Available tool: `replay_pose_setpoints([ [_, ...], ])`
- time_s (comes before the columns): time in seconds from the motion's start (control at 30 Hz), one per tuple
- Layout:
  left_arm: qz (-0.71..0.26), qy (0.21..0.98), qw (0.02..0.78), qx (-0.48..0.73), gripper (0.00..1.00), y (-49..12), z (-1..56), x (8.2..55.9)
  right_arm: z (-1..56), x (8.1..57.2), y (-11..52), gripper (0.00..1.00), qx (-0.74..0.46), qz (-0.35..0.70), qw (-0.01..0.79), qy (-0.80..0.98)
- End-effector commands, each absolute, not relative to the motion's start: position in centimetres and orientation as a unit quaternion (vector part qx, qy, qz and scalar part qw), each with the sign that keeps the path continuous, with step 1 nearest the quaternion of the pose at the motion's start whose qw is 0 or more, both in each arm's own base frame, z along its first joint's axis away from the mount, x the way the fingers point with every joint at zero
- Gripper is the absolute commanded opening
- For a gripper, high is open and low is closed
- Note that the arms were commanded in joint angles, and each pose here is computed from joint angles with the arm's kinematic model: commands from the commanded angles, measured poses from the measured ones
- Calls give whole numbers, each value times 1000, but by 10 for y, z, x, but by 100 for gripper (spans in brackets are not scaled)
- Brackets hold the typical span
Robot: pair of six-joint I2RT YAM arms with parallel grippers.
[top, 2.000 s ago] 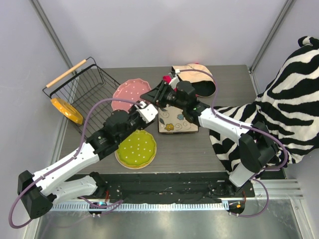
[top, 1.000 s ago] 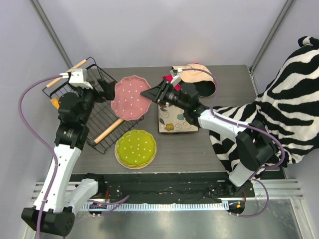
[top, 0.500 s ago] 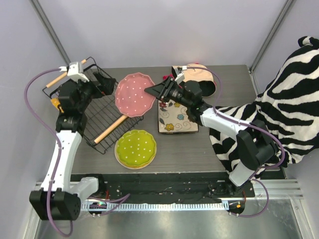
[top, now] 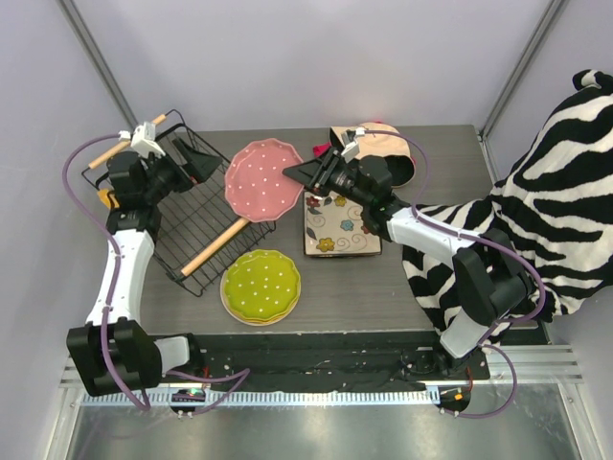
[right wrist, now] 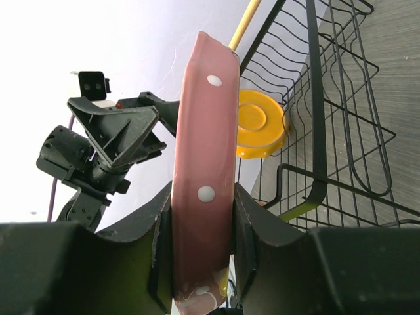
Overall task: Unload the plates from the dish rack
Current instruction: Place the plate at the center of the board.
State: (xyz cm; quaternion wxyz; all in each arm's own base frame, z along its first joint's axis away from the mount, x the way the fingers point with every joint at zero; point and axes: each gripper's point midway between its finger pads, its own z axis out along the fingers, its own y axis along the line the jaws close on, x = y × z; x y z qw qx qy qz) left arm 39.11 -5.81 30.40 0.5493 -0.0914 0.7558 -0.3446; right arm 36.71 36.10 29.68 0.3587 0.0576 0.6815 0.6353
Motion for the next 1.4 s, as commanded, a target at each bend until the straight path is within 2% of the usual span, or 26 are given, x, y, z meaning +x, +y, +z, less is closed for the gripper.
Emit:
replay_pose_setpoints([
  [0.0, -361, 760, 535, -77, 100, -67, 298, 379, 350, 364, 352, 1, 28, 673, 411, 614],
  [0.13, -369, 775, 506, -84, 97, -70, 280, 377, 346, 365, 350, 1, 33, 669, 410, 619],
  [0.47, -415, 794, 444, -32, 78, -115, 257, 367, 341, 367, 349, 1, 34, 663, 412, 624],
  [0.53, -413, 808, 420, -26, 70, -124, 245, 364, 338, 368, 349, 1, 34, 658, 413, 629],
  [0.57, -409, 810, 419, -20, 62, -125, 245, 365, 338, 369, 349, 1, 34, 656, 414, 630],
  [0.63, -406, 815, 413, -23, 52, -125, 242, 365, 332, 370, 349, 1, 34, 648, 414, 638],
  [0.67, -405, 814, 416, -24, 44, -124, 243, 366, 333, 371, 348, 1, 35, 645, 416, 640],
  [0.73, -406, 813, 417, -24, 35, -124, 243, 366, 325, 375, 348, 1, 36, 630, 420, 653],
  [0.83, -413, 810, 416, -23, 18, -126, 244, 365, 317, 381, 347, 1, 31, 599, 426, 677],
  [0.87, -412, 810, 417, -24, 9, -126, 244, 366, 313, 383, 346, 1, 31, 589, 428, 685],
  [0.93, -410, 809, 421, -23, 0, -125, 247, 365, 307, 388, 343, 1, 37, 565, 430, 703],
  [1.13, -409, 803, 433, -22, 0, -125, 254, 363, 301, 394, 331, 16, 25, 509, 457, 729],
  [1.23, -412, 801, 433, -20, 0, -126, 256, 363, 300, 395, 332, 20, 17, 500, 458, 735],
  [1.3, -413, 799, 436, -18, 0, -126, 259, 362, 296, 395, 332, 20, 11, 496, 455, 740],
  [1.37, -414, 797, 438, -16, 0, -126, 261, 362, 299, 392, 333, 4, 6, 500, 455, 737],
])
